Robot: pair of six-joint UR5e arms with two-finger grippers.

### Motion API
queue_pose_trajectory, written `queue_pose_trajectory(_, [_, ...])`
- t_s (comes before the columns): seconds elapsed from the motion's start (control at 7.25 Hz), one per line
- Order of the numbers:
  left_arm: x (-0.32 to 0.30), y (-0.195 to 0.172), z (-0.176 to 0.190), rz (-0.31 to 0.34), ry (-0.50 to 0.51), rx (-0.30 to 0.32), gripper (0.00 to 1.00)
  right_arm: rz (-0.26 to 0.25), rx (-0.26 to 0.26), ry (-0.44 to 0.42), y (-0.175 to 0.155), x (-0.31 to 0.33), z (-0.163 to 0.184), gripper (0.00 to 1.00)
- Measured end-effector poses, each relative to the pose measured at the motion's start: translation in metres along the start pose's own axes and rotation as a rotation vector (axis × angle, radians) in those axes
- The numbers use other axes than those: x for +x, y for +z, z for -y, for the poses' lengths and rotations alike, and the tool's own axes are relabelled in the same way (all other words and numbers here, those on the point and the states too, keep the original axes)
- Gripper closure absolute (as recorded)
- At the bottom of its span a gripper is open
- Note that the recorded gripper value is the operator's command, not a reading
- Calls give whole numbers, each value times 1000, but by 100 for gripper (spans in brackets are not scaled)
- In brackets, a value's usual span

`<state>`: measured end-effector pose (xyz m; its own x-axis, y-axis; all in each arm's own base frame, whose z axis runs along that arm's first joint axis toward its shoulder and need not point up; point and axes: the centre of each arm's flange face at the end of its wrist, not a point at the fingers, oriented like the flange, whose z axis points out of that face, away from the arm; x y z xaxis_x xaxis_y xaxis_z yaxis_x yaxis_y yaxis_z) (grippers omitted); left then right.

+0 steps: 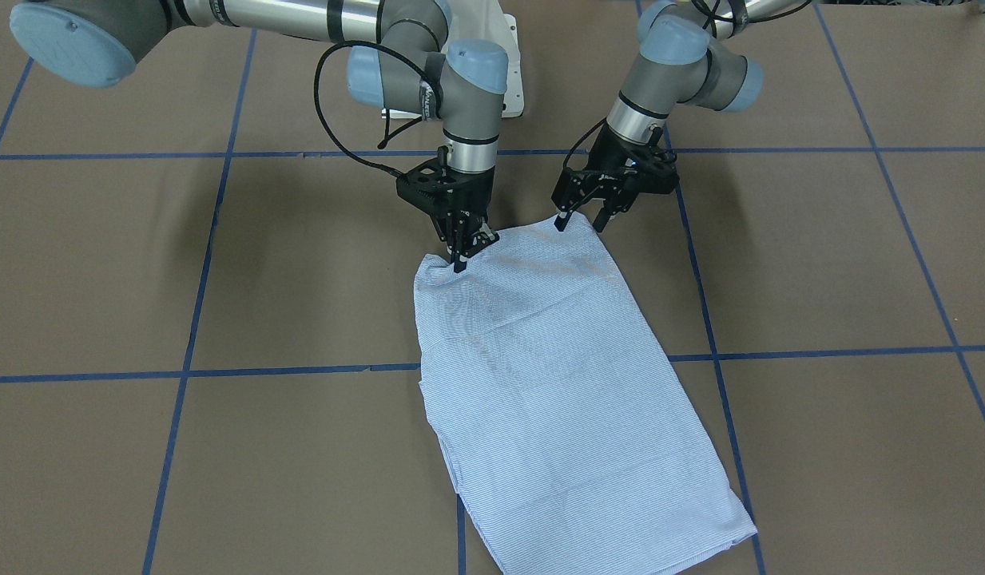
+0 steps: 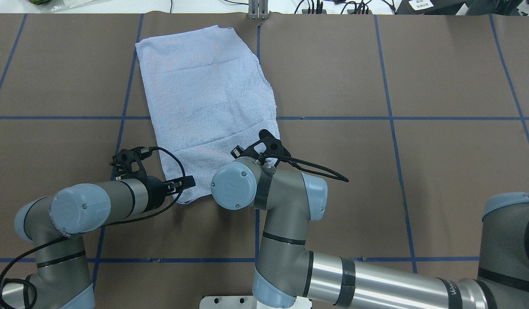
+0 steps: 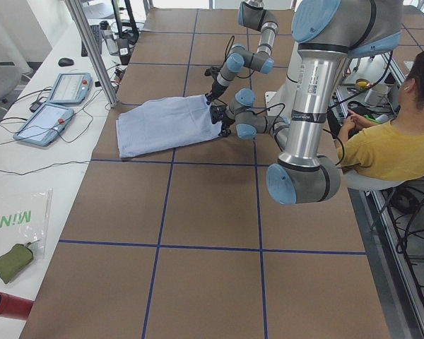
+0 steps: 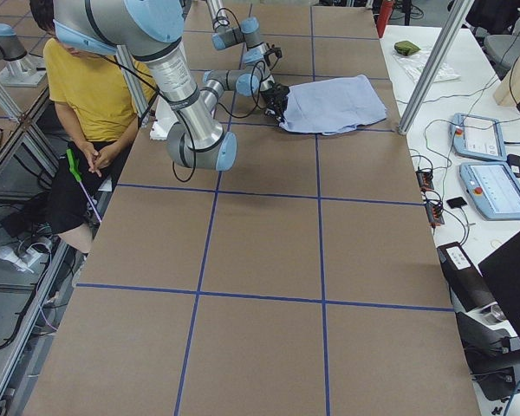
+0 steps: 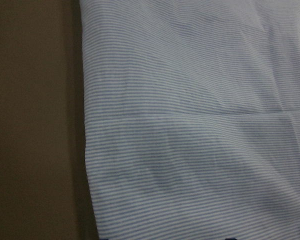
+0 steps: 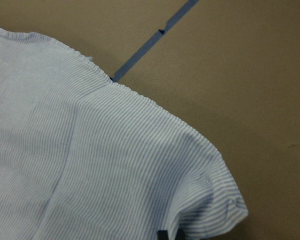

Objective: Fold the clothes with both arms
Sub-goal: 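Close both grippers on the near edge of the folded shirt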

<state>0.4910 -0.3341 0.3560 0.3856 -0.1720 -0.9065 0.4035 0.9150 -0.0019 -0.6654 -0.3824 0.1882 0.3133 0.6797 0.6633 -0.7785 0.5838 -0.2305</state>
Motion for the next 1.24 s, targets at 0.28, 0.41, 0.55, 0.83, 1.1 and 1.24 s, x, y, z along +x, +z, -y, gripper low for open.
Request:
queue_pose_trajectory(0.28, [5,4,-10,44,20,-17,18,0,0,0,0,0,0,100])
queue_pose_trajectory(0.41, [15,6,-13,64,27,-20,26,0,0,0,0,0,0,100])
queue_pose_trajectory(0.55, [23,6,-14,77,30,-21,35,0,0,0,0,0,0,100])
queue_pose_trajectory(0.83, [24,9,-15,95,33,-23,76,1,-1,0,0,0,0,100])
queue_pose_trajectory(1.1, [20,10,-16,105,59,-23,100,2,-1,1,-1,-1,0,100])
queue_pose_trajectory(1.24, [20,10,-15,106,69,-22,100,1,-1,0,-1,0,0,100])
